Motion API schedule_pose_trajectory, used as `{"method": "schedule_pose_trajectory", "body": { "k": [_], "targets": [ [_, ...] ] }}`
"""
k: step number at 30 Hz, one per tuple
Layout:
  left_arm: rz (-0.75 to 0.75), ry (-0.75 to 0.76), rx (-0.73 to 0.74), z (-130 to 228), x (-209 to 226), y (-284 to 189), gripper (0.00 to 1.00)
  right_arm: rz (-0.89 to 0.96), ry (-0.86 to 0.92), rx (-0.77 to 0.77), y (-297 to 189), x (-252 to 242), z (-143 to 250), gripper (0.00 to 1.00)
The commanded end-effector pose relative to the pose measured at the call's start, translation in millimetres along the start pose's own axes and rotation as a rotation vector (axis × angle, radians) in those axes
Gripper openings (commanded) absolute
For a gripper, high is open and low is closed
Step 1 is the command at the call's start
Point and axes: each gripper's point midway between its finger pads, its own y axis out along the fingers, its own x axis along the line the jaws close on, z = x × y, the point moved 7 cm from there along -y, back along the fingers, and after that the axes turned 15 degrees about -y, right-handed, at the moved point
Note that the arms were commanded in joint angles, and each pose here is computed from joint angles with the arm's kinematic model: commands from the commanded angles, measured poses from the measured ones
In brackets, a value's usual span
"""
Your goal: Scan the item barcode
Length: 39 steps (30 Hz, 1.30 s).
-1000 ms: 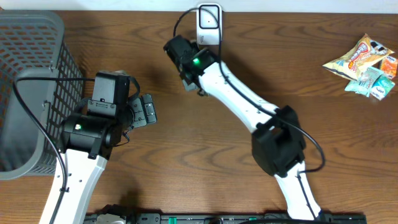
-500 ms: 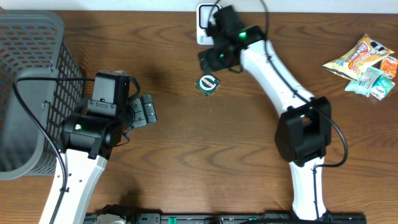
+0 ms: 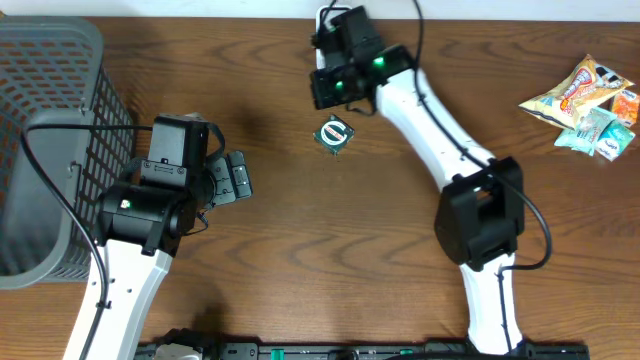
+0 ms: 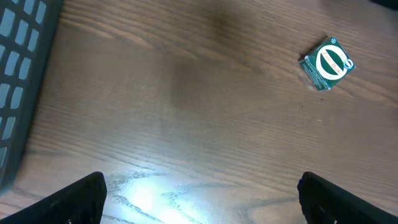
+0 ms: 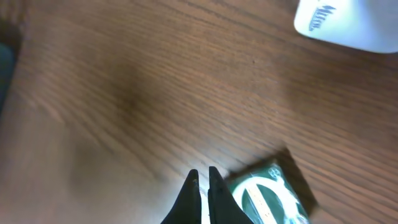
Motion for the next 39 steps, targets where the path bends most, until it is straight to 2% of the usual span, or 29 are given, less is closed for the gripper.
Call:
{"method": "schedule_pose_trajectory", "body": {
  "k": [1, 7, 11, 16, 24, 31, 35, 39],
  "targets": [
    [0.005, -0.011, -0.005, -2.1, -1.2, -1.7, 0.98, 0.129, 0.092, 0.087, 42.9, -6.0, 25.2, 0.01],
    [0.005, -0.011, -0.005, -2.0, -1.1, -1.6, 0.98, 0.113, 0.079, 0.157, 80.2, 5.2, 46.9, 0.01],
    [0.005, -0.011, -0.005, -2.0, -1.1, -1.6, 0.98, 0.176, 0.071, 0.205, 84.5, 2.4, 57.4, 0.01],
    [0.005, -0.011, -0.005, -2.0, -1.1, -1.6, 0.98, 0.303, 0.062, 0.263, 78.6, -10.2, 67.7, 0.01],
    [0.005, -0.011, -0.005, -2.0, -1.1, -1.6, 0.98, 0.364, 0.082, 0.483, 54.8, -22.4, 101.2, 0.01],
    [0.005, -0.011, -0.005, -2.0, -1.1, -1.6, 0.98, 0.55, 0.028, 0.629, 23.0, -37.4, 117.2, 0.01],
    [0.005, -0.011, -0.005, -2.1, -1.2, -1.7, 0.98, 0.577, 0.02, 0.619, 4.3, -36.0, 110.4, 0.01],
    [0.005, -0.011, -0.005, -2.0, -1.1, -1.6, 0.98, 0.578, 0.026, 0.524, -21.3, -30.1, 89.8, 0.01]
  ]
}}
